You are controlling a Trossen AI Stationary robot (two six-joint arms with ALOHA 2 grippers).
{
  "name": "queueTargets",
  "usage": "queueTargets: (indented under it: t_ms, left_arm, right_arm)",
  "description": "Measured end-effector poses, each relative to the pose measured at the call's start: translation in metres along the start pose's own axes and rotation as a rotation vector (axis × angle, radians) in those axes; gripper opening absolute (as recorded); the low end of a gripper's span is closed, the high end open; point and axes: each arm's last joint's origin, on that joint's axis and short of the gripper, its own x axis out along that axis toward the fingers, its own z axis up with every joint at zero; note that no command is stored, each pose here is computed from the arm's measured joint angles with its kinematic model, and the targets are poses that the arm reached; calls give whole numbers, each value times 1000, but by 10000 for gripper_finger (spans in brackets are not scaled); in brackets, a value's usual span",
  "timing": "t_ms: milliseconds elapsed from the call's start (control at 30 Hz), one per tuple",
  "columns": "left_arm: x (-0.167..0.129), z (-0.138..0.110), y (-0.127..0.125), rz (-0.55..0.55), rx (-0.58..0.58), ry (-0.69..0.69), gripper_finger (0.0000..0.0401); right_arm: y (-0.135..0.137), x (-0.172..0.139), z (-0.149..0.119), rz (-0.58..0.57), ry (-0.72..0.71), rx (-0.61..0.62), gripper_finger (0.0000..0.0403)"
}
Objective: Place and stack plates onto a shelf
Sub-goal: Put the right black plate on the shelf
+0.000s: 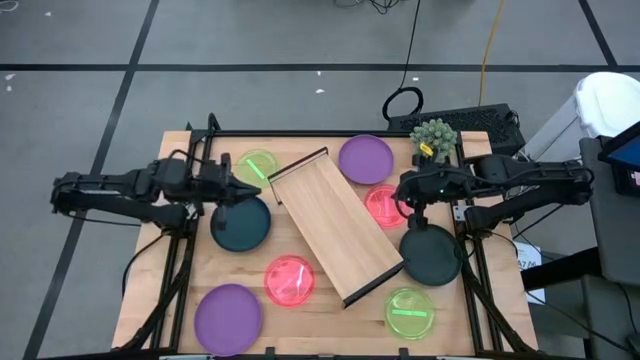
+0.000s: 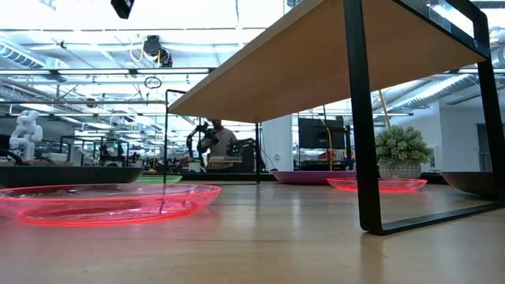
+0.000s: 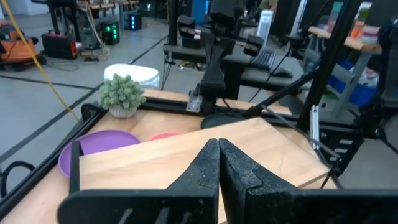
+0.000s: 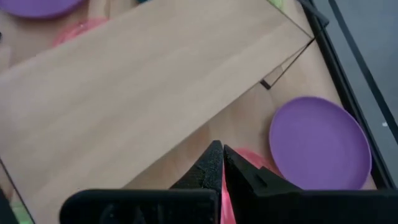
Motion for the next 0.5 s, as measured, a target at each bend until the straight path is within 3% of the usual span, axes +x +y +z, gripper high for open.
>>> queueTargets:
  t_ms: [500]
  left_arm:
    - [50,0,-3,24,0,-29,1]
  right_arm:
    - [-18,26,-14,-81,63,204,0]
